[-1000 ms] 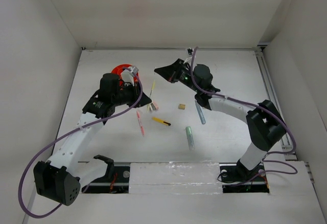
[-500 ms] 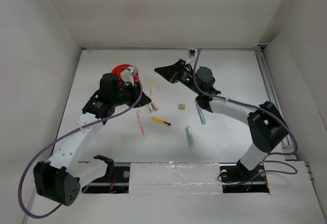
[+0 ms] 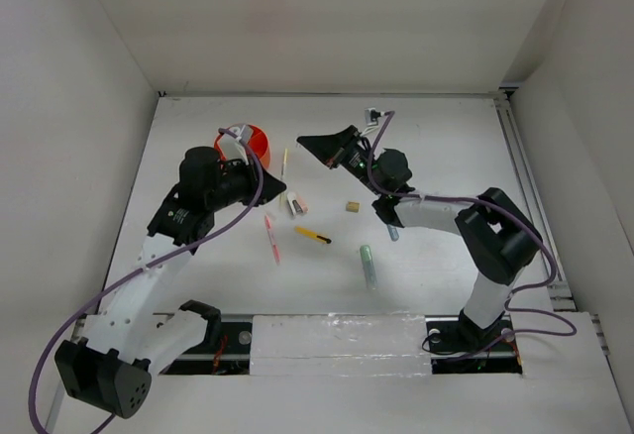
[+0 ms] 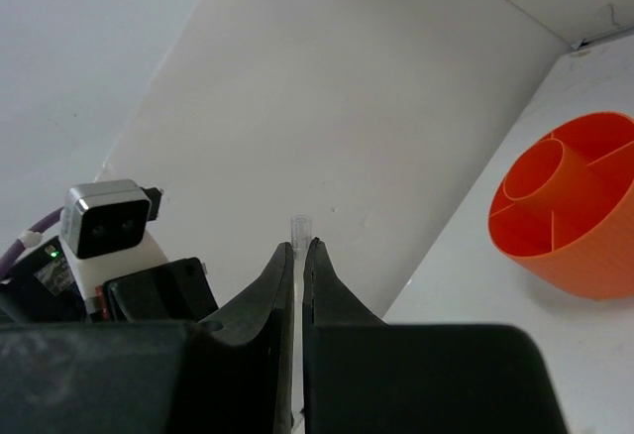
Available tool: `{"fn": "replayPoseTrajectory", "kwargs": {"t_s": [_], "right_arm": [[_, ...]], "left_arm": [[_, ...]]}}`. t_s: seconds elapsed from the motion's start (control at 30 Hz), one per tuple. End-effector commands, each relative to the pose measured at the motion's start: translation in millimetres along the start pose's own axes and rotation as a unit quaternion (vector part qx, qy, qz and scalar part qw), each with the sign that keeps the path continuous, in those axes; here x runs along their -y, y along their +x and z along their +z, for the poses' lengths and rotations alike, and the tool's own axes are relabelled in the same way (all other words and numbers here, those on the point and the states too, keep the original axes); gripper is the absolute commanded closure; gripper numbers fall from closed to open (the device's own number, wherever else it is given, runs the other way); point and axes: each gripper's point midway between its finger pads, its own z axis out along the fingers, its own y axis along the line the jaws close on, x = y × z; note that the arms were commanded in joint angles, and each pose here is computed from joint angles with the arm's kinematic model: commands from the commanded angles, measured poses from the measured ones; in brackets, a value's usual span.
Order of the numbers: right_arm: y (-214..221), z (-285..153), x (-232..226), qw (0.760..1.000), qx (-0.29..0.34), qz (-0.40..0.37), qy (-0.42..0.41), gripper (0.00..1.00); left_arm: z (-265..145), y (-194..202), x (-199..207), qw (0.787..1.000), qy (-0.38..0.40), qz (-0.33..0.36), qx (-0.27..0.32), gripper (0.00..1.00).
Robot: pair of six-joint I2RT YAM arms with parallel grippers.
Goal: Sort the stationery into containers
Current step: Cap the pen
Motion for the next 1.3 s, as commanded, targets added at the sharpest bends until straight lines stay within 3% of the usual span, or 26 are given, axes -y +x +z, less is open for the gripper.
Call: {"fn": "replayPoseTrajectory", "kwargs": {"t_s": [0.0,0.73,1.27], "right_arm": [[-21,5,-46,0.996,0.048,-0.001,-0.072,1.0],[-13,23,-24,0.997,0.05,0.007,-0.059,1.0],[-17,25,-40,0.996,0.048,0.013,-0.08,1.0]], "left_arm": [[1,-4,3,1.0,0.01,0.001,0.012,1.0],[5,-1,10,0.999,0.037,0.006,-0.002,1.0],[9,5,3,1.0,0.025,-0.002,-0.015,1.0]]}}
